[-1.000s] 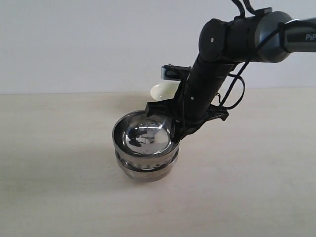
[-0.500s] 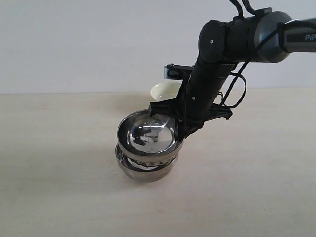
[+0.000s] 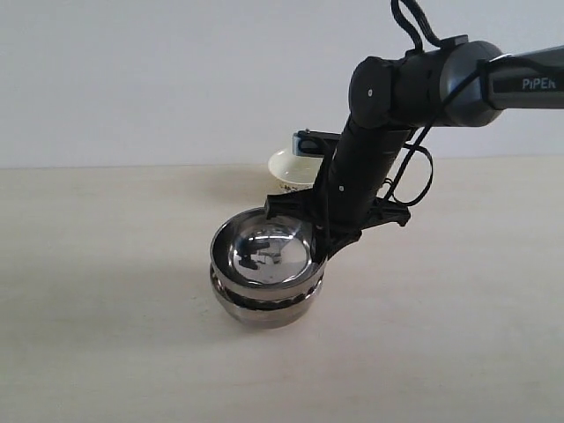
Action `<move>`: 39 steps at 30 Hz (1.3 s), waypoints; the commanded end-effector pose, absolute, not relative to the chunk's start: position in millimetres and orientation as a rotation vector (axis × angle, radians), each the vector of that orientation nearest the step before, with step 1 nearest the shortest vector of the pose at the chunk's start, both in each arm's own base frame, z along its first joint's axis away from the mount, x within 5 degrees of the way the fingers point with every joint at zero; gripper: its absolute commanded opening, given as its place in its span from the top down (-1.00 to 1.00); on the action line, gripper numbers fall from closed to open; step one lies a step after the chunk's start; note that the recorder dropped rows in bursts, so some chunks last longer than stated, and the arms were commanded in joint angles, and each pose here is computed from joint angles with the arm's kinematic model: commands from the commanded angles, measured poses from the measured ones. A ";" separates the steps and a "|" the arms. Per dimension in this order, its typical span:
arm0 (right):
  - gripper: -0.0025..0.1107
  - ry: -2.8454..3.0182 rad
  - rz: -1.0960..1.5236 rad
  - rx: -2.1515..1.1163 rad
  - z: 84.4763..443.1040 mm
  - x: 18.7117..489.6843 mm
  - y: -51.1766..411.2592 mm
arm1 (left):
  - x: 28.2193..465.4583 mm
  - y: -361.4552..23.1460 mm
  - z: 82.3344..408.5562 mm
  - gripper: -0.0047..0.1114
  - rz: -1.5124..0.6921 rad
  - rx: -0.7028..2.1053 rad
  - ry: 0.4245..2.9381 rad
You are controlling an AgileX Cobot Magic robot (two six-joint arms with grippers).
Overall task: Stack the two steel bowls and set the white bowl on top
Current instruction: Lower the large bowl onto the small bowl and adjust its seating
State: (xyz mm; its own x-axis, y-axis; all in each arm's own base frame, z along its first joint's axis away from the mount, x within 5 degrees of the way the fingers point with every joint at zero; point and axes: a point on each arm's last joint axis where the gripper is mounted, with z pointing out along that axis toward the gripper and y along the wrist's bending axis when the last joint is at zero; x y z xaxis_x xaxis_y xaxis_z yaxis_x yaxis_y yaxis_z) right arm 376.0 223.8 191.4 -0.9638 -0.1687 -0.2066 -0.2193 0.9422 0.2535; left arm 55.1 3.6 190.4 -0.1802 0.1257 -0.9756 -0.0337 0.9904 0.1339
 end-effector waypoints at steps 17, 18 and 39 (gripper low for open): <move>0.96 2.894 0.479 -0.284 196.6 376.5 227.1 | 55.1 3.6 190.1 0.85 0.131 0.053 1.739; 0.96 2.897 0.478 -0.284 196.6 376.3 227.0 | 55.1 3.6 190.1 0.85 0.131 0.053 1.739; 0.46 2.928 0.467 -0.296 195.8 373.7 226.0 | 55.1 3.6 190.1 0.85 0.131 0.053 1.739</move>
